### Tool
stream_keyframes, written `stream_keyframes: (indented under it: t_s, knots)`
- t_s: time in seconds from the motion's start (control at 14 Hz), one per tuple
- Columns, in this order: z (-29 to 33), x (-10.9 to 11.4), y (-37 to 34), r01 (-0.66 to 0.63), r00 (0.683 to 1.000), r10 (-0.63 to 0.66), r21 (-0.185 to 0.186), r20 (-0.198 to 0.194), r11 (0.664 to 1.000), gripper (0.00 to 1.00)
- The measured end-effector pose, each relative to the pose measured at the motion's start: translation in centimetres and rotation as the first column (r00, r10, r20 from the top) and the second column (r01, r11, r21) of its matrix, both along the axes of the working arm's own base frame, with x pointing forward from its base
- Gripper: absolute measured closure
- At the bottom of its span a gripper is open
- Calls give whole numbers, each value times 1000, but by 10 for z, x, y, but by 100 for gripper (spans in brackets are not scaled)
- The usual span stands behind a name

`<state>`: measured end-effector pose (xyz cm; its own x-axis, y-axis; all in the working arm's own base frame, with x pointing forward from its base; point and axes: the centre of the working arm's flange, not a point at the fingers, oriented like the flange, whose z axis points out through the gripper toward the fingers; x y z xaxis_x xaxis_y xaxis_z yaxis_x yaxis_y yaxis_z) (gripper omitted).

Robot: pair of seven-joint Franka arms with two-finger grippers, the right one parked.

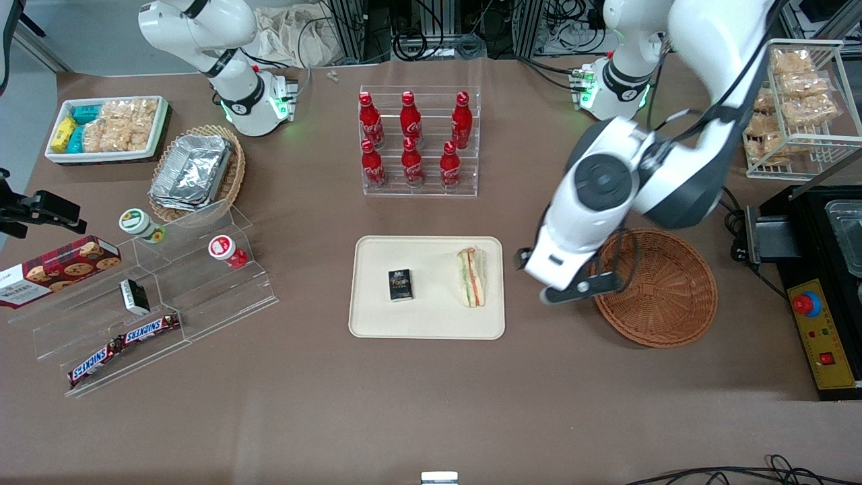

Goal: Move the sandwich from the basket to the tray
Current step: 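Lower the sandwich onto the tray beside the black box and release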

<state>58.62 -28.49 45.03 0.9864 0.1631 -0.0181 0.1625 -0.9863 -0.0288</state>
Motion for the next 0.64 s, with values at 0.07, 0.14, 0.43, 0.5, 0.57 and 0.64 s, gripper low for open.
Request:
stream_keyframes:
  t_s: [0.07,0.14,0.43,0.5,0.57,0.64]
  knots:
    - [16,-4,22,32,999,-32,-21,-7,999,0]
    - [33,-6,51,70,997,-71,-36,-20,997,0]
    - [89,-12,203,296,951,-298,-33,-80,955,0]
    - [93,-12,235,357,930,-359,-37,-85,933,0]
    - [94,-10,259,403,910,-405,-35,-87,915,0]
    - [95,-8,275,433,897,-434,-29,-88,901,0]
